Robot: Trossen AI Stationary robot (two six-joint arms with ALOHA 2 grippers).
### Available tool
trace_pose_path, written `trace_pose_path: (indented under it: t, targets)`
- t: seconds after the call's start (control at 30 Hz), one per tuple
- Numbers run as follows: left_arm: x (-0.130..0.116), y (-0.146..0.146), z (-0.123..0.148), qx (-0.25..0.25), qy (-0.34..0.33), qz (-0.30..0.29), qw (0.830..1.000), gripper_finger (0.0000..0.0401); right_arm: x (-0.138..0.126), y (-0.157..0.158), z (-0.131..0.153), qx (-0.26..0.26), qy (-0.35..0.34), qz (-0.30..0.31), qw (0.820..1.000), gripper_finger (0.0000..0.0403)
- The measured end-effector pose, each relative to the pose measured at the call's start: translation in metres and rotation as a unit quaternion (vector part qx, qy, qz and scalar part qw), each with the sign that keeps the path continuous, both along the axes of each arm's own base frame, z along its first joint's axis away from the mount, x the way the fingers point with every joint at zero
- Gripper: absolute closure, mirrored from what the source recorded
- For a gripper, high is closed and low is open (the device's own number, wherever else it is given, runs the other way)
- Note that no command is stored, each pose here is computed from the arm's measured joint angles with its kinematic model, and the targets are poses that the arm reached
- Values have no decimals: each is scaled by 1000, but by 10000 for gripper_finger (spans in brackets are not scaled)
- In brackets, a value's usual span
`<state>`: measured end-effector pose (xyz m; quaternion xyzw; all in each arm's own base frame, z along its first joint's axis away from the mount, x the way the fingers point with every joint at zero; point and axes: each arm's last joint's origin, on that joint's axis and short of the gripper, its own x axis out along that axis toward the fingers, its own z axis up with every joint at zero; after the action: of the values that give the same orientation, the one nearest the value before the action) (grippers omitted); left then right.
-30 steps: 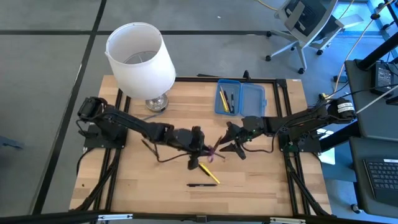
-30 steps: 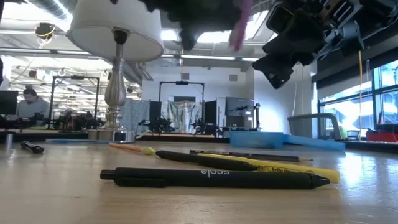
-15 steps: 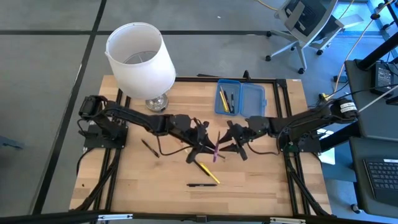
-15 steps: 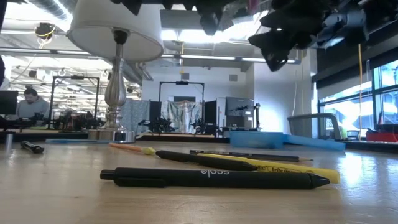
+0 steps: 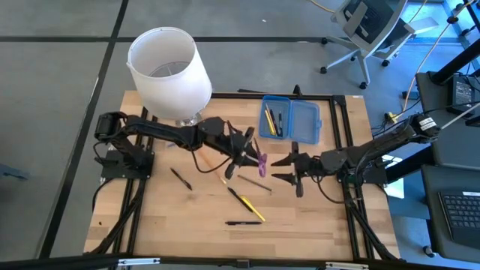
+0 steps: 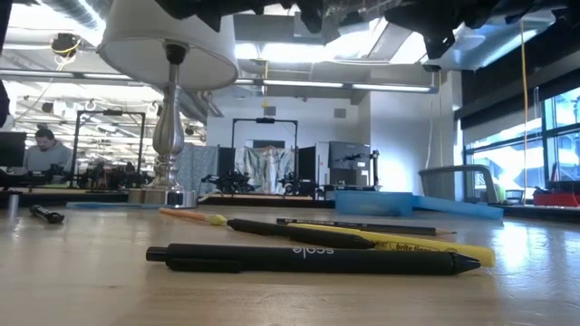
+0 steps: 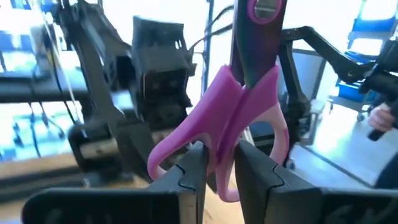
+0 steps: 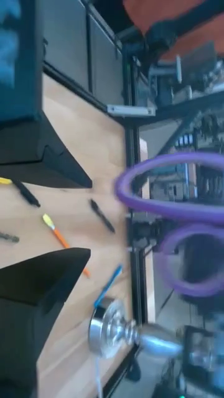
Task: Pick & place school supplies into a supply box
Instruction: Put the purple scissors into the blue supply box
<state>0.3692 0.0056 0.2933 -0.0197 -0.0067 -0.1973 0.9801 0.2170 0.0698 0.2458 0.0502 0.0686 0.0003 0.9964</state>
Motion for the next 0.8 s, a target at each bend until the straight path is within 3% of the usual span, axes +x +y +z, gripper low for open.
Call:
trace_pose_path:
  t: [0.23,0.5,0.67,0.8]
  targets:
    - [-2,5,5,17,-32,-49,998,348,1,0,5,60,-24,-8,998,233]
    - [-2,4,6,77,-68,-49,994,347,1,0,13,106,-65,-10,992,233]
    - [-2,1,7,116,-92,-39,988,347,2,-2,15,184,-76,-24,980,233]
    - [-2,1,10,121,-110,-36,986,347,3,-5,15,257,-70,-15,964,233]
